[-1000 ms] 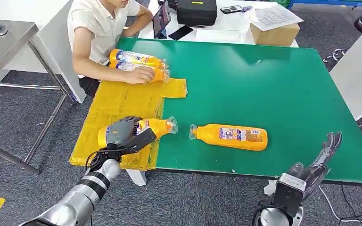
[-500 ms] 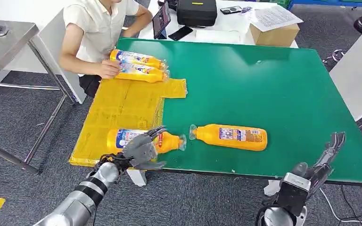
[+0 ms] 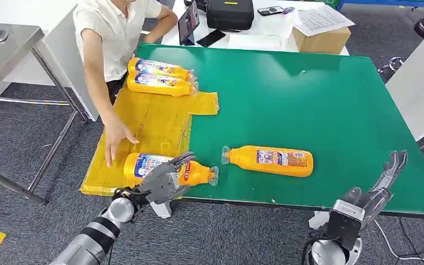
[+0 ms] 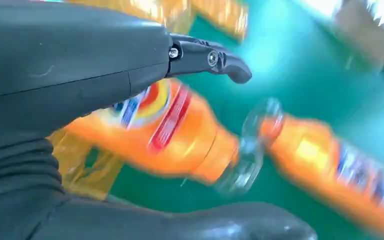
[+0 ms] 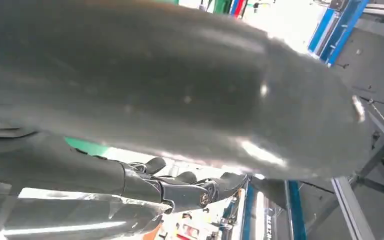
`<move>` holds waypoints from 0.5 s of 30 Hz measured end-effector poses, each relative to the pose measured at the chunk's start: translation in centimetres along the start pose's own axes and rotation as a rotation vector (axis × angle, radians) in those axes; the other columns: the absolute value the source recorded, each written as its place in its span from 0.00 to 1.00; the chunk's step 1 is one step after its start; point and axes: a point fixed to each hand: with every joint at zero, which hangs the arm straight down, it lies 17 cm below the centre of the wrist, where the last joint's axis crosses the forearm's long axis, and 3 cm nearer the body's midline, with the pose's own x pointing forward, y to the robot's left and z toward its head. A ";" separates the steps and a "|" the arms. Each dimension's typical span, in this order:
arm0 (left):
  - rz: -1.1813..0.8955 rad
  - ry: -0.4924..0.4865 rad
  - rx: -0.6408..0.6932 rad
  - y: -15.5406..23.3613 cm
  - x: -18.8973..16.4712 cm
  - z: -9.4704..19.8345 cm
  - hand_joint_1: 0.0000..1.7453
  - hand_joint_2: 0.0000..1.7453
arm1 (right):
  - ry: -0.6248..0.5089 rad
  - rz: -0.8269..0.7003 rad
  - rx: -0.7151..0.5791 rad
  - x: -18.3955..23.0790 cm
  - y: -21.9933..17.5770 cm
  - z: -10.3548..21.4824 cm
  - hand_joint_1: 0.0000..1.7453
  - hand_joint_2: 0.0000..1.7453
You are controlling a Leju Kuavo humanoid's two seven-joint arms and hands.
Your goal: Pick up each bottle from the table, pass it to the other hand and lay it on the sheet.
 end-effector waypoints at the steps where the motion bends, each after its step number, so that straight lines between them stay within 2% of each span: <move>1: 0.014 -0.027 0.051 0.4 0.9 0.0 0.00 0.00 | 0.001 0.004 0.003 -0.1 0.0 0.1 0.00 0.00; 2: 0.028 -0.055 0.092 0.5 2.0 -0.2 0.00 0.00 | 0.001 0.007 0.004 -0.1 -0.1 0.2 0.00 0.00; 3: 0.034 -0.074 0.110 0.6 2.8 -0.2 0.00 1.00 | -0.001 0.009 0.005 -0.1 -0.1 0.2 0.00 0.00; 4: 0.037 -0.089 0.131 0.6 3.3 -0.1 0.00 1.00 | -0.002 0.010 0.006 -0.1 0.0 0.2 0.00 0.00; 5: 0.047 -0.113 0.174 1.0 4.2 0.0 0.00 1.00 | -0.004 0.016 0.010 -0.1 -0.1 0.2 0.00 1.00; 10: 0.154 -0.231 0.400 2.8 8.7 1.3 0.00 1.00 | -0.037 0.068 0.083 0.1 1.3 1.2 0.00 1.00; 15: 0.293 -0.263 0.447 1.4 10.5 2.6 0.00 1.00 | -0.190 0.285 0.355 -1.1 5.7 5.1 0.00 1.00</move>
